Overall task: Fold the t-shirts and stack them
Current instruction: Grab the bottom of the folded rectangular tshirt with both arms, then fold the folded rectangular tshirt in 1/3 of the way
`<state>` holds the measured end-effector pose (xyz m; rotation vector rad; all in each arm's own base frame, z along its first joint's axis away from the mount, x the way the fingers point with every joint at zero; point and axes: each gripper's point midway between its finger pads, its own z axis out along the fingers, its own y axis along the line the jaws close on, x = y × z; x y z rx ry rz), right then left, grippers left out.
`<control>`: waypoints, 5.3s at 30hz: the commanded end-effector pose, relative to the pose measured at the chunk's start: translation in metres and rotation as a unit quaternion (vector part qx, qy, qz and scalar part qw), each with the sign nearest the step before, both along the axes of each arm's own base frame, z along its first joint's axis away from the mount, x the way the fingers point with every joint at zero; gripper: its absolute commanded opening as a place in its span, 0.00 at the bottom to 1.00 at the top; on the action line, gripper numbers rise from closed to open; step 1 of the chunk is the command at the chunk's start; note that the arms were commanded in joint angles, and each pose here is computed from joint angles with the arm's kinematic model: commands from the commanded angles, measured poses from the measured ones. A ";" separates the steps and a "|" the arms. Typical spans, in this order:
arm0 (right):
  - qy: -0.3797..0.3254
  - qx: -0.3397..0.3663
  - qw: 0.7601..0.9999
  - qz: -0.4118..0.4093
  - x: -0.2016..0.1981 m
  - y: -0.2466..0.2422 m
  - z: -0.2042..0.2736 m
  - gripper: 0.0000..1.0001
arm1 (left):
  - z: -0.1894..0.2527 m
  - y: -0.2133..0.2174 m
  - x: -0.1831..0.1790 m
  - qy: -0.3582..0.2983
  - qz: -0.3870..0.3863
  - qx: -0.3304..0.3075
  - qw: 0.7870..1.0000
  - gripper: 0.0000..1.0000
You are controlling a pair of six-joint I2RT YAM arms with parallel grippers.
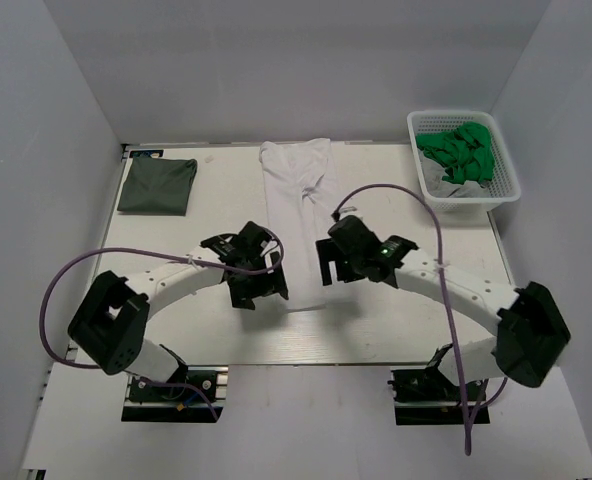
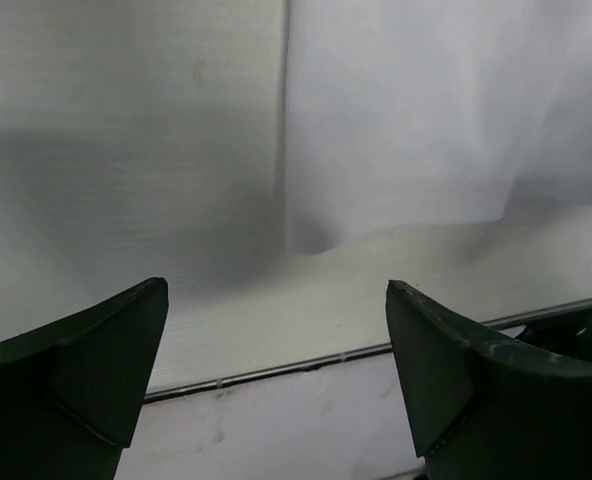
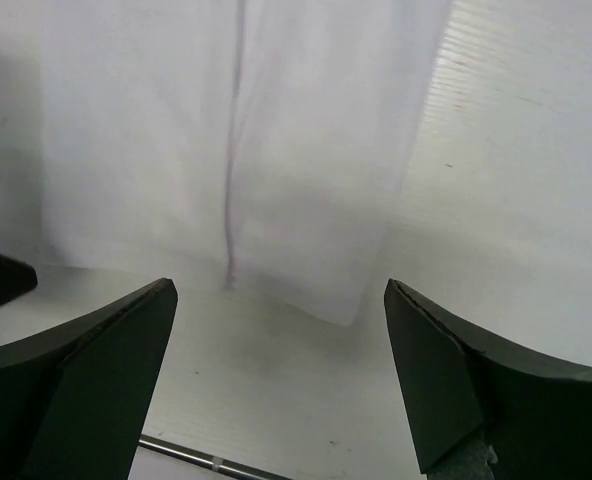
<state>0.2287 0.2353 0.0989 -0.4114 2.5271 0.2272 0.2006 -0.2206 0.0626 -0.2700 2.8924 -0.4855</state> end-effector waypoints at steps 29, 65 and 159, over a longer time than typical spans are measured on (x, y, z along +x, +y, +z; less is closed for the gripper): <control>0.251 0.128 0.959 -0.037 -0.042 -0.038 -0.082 0.62 | -0.053 -0.028 -0.004 0.060 -0.074 0.030 0.995 0.63; 0.222 0.182 0.958 0.010 -0.049 -0.015 -0.010 0.00 | 0.020 -0.010 -0.007 0.083 -0.034 0.091 0.992 0.00; 0.104 0.364 0.925 0.046 0.145 0.044 0.048 0.90 | 0.036 -0.060 0.181 -0.040 -0.064 -0.124 0.989 1.00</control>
